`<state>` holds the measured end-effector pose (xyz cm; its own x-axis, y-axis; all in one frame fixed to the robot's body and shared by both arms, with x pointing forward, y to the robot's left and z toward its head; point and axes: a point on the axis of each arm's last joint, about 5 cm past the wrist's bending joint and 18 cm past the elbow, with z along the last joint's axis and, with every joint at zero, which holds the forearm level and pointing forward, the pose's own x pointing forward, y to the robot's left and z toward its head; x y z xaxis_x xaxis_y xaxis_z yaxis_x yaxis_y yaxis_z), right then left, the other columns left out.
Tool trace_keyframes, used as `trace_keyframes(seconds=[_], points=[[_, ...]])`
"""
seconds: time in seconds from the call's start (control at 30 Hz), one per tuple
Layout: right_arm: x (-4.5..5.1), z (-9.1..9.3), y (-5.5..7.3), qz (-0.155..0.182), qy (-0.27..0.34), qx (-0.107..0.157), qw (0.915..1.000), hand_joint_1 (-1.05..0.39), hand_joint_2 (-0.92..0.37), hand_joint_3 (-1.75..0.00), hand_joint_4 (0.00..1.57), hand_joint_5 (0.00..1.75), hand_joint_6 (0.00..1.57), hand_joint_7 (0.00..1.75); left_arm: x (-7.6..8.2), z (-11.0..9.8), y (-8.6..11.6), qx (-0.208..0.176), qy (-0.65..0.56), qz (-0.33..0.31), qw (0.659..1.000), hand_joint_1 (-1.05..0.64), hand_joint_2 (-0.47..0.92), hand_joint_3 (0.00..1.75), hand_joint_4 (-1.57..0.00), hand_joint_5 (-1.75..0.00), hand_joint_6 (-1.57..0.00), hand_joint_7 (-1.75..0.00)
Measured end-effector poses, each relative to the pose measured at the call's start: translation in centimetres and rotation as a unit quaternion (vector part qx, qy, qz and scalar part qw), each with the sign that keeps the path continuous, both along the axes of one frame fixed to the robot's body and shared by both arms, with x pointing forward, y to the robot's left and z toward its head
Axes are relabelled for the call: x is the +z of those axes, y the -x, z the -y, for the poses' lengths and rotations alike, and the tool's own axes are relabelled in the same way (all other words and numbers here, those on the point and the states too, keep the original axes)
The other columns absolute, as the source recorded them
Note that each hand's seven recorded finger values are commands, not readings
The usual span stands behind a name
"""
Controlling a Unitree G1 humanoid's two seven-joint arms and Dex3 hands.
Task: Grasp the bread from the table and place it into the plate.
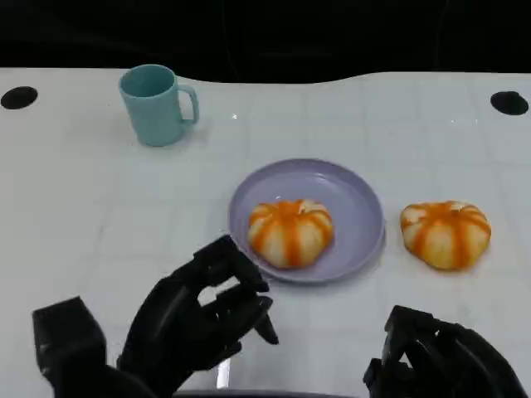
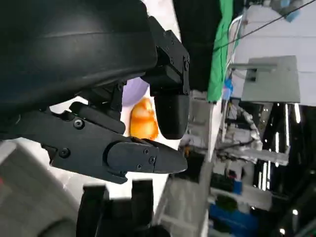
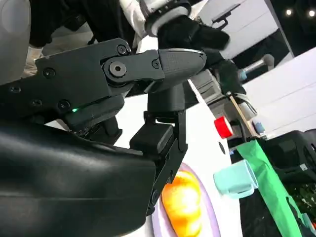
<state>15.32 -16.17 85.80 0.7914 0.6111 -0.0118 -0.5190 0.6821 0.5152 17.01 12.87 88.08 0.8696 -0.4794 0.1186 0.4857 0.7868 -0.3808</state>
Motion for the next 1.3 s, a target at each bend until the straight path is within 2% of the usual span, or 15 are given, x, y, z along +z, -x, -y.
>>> trace_keyframes(seconds=[0.2, 0.53, 1.3], points=[[0.04, 0.0, 0.0, -0.001, 0.001, 0.002, 1.0000, -0.71, -0.92, -0.23, 0.87, 1.60, 0.77, 1.38, -1.3, -0.4, 1.7, -0.015, 0.029, -0.043, 0.999, -0.53, 0.92, 0.29, -0.76, -1.75, -0.51, -1.75], [-0.25, 0.3, 0.0, -0.005, 0.000, 0.004, 1.0000, -0.69, -0.92, -0.23, 0.86, 1.61, 0.76, 1.36, -2.7, -0.5, 2.1, -0.036, 0.058, -0.066, 0.995, -0.59, 0.92, 0.23, -0.82, -1.75, -0.54, -1.75], [-0.71, 0.4, 0.0, -0.005, -0.001, 0.000, 1.0000, -0.71, -0.92, -0.23, 0.87, 1.59, 0.78, 1.35, -3.1, -0.9, 1.8, -0.051, 0.059, -0.063, 0.995, -0.60, 0.92, 0.14, -0.82, -1.75, -0.57, -1.75]])
